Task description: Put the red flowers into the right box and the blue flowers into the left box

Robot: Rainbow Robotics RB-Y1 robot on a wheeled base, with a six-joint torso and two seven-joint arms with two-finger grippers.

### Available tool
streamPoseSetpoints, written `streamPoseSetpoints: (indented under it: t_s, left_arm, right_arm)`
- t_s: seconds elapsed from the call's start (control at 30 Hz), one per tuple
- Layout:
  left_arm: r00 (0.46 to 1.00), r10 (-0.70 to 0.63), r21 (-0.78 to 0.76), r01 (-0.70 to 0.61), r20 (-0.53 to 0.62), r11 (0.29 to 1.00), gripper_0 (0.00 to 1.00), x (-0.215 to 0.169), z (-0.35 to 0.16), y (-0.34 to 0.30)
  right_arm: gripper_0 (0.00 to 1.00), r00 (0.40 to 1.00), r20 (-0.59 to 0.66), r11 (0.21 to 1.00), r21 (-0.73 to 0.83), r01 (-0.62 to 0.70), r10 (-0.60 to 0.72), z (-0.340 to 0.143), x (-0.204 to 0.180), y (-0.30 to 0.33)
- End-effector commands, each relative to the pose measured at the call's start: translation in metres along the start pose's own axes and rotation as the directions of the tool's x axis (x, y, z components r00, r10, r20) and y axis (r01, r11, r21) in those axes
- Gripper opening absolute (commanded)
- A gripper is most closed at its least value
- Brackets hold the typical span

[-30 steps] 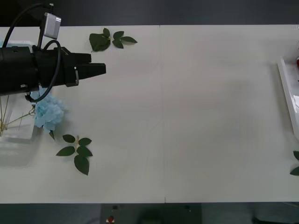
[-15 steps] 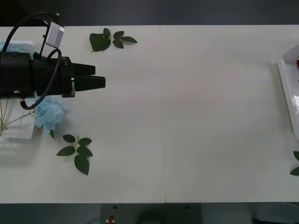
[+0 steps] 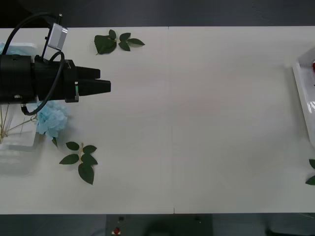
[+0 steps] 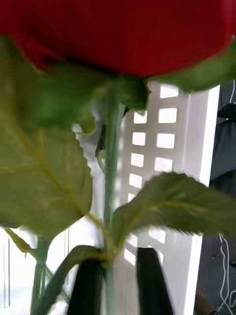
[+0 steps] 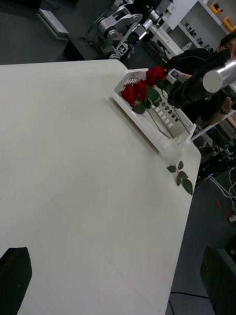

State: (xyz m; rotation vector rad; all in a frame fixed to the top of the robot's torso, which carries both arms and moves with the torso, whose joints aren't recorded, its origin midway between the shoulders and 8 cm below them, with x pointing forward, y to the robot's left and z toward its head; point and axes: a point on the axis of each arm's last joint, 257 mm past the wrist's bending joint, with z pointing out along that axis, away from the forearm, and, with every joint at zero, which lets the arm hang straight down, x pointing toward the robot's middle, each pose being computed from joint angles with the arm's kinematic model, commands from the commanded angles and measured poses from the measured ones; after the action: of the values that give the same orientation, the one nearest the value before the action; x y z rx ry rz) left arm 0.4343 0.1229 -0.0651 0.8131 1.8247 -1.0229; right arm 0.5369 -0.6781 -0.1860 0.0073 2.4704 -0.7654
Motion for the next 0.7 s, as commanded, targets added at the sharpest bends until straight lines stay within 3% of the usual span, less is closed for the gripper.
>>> streamPoseSetpoints:
  t_s: [0.03,0.17,0.47,0.57,0.7]
  left_arm:
    - [0.999,0.038,0.006,-0.038,0.006,0.999,1.0,-0.005,-0.001,-0.002]
    - [0.999,0.038,0.006,-0.038,0.006,0.999,1.0,-0.005,-0.001,-0.002]
    - [0.999,0.038,0.006,-0.038,0.006,0.999,1.0,-0.005,-0.001,-0.002]
    - [0.999,0.038,0.006,-0.038,0.006,0.999,1.0,-0.005,-0.001,-0.002]
    - [0.999,0.038,0.006,-0.038,0.006,0.999,1.0,-0.005,-0.001,-0.002]
  right_arm:
    - [0.82,1.0,0.01,1.0,0.02,-0.013,0.013,-0.006,-0.007,-0.018]
    - [0.93,1.0,0.008,1.0,0.009,-0.021,0.021,-0.006,-0.004,-0.019]
    - [0.98,0.999,0.043,0.983,-0.181,-0.003,0.011,-0.03,-0.016,-0.004]
    - [1.0,0.997,0.073,0.96,-0.278,0.048,-0.028,-0.05,-0.03,0.012]
    - [1.0,0.975,0.155,0.877,-0.43,0.214,-0.162,-0.099,-0.055,0.057]
